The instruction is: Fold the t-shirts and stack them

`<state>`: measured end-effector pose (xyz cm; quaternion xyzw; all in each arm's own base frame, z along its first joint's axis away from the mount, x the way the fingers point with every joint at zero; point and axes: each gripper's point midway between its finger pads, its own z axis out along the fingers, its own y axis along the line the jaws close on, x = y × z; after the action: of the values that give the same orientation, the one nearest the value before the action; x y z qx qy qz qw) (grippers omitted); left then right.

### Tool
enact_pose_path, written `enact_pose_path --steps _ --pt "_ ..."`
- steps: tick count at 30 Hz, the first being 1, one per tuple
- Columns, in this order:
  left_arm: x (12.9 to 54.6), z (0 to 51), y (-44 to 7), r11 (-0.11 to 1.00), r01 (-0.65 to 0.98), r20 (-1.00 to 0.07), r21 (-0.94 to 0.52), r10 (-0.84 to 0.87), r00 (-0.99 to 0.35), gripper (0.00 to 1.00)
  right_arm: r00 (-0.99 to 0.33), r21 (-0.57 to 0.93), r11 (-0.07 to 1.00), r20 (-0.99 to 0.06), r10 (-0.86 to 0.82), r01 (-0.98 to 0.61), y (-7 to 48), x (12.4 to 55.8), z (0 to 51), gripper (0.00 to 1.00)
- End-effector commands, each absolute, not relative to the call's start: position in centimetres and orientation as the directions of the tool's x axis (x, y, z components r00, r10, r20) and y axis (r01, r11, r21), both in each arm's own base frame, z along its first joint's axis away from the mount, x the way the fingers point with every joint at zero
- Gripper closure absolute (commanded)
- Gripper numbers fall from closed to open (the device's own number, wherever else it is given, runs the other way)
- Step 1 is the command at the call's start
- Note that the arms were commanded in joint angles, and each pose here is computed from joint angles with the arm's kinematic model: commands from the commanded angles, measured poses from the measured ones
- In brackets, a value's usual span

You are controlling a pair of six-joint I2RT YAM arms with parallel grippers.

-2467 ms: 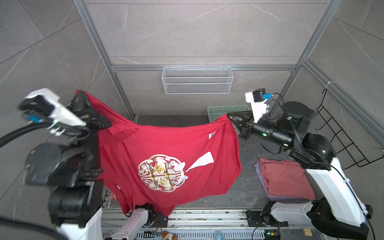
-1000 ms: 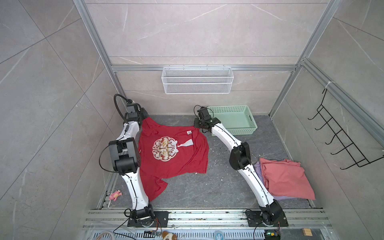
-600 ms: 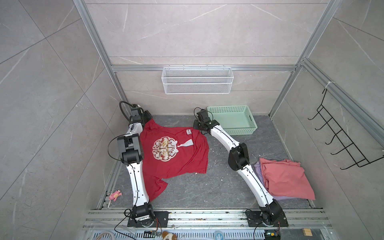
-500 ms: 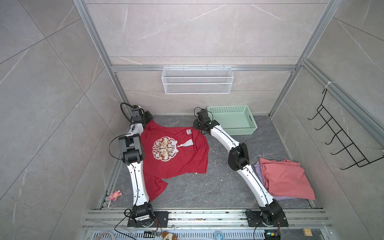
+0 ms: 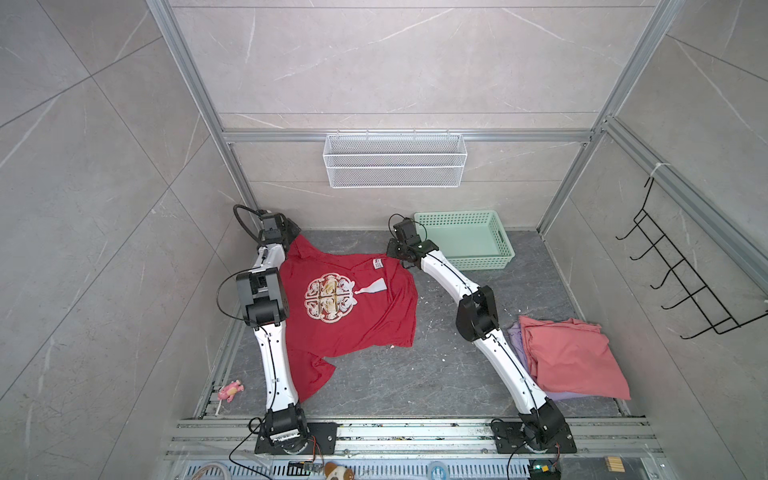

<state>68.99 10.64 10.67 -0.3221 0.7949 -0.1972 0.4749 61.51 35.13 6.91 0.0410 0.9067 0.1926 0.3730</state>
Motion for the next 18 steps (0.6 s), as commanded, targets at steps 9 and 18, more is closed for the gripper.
enact_pose_path --steps 9,18 --pt "68.1 10.4 12.0 0.695 -0.305 -0.572 -0.651 -0.713 -0.406 1.00 -0.752 0.402 0.910 -0.631 0.194 -0.102 35.4 61.4 5.3 1.00" --pt "64.5 17.3 13.5 0.732 -0.299 -0.608 -0.612 -0.677 -0.415 1.00 -0.723 0.407 0.886 -0.679 0.130 -0.223 35.5 60.2 13.8 1.00"
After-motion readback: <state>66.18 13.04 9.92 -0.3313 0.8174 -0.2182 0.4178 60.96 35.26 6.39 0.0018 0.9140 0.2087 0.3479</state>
